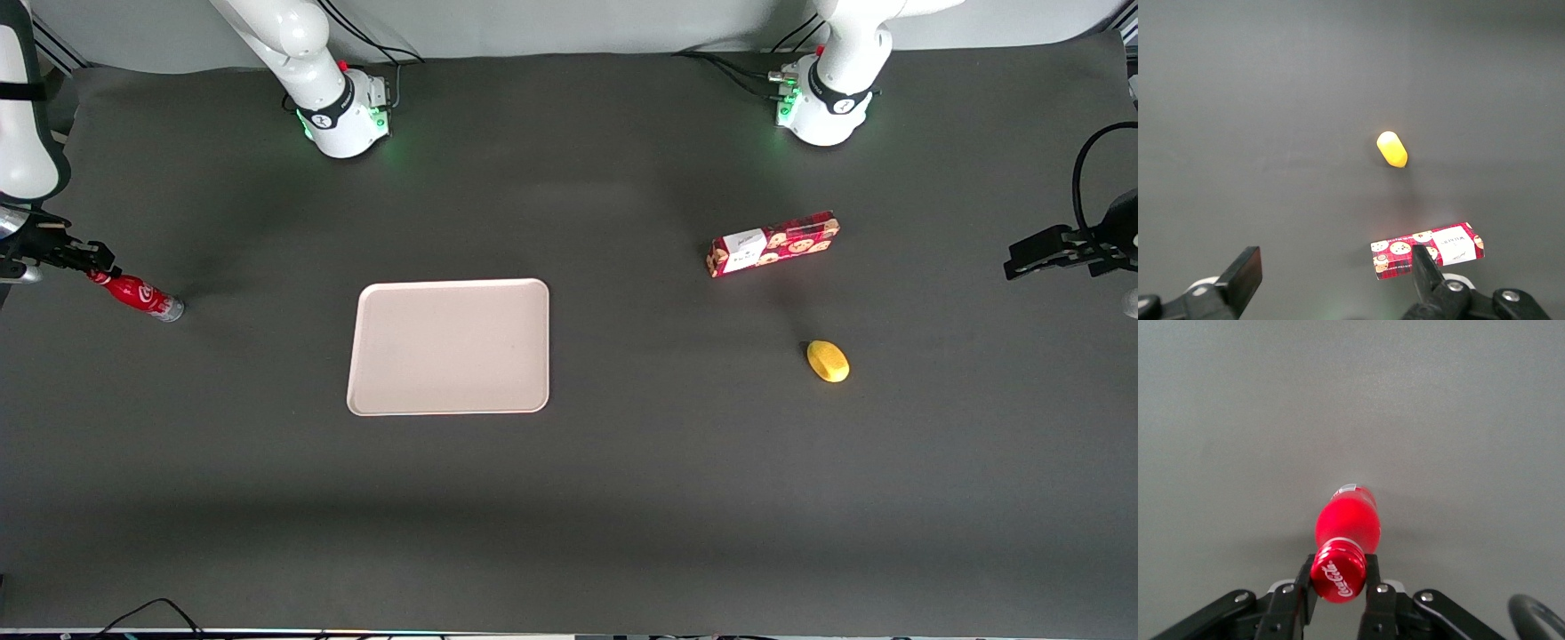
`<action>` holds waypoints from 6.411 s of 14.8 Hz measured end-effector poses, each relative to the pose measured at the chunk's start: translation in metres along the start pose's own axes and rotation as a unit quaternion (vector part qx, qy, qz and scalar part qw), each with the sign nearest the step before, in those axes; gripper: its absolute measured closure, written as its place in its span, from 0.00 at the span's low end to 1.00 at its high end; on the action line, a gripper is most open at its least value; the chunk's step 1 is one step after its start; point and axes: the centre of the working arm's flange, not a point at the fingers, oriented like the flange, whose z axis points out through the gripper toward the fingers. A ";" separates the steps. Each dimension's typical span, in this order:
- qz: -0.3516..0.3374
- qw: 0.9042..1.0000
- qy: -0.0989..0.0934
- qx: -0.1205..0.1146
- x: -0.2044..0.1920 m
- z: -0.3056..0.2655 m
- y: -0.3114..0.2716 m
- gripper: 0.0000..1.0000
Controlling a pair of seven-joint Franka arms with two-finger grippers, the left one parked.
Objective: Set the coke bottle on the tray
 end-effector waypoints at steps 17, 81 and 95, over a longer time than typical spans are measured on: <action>-0.058 0.998 -0.032 0.020 0.084 -0.154 -0.048 0.69; 0.028 1.000 0.005 -0.007 0.108 -0.241 -0.365 0.00; 0.049 0.998 -0.011 -0.033 0.145 -0.211 -0.323 0.00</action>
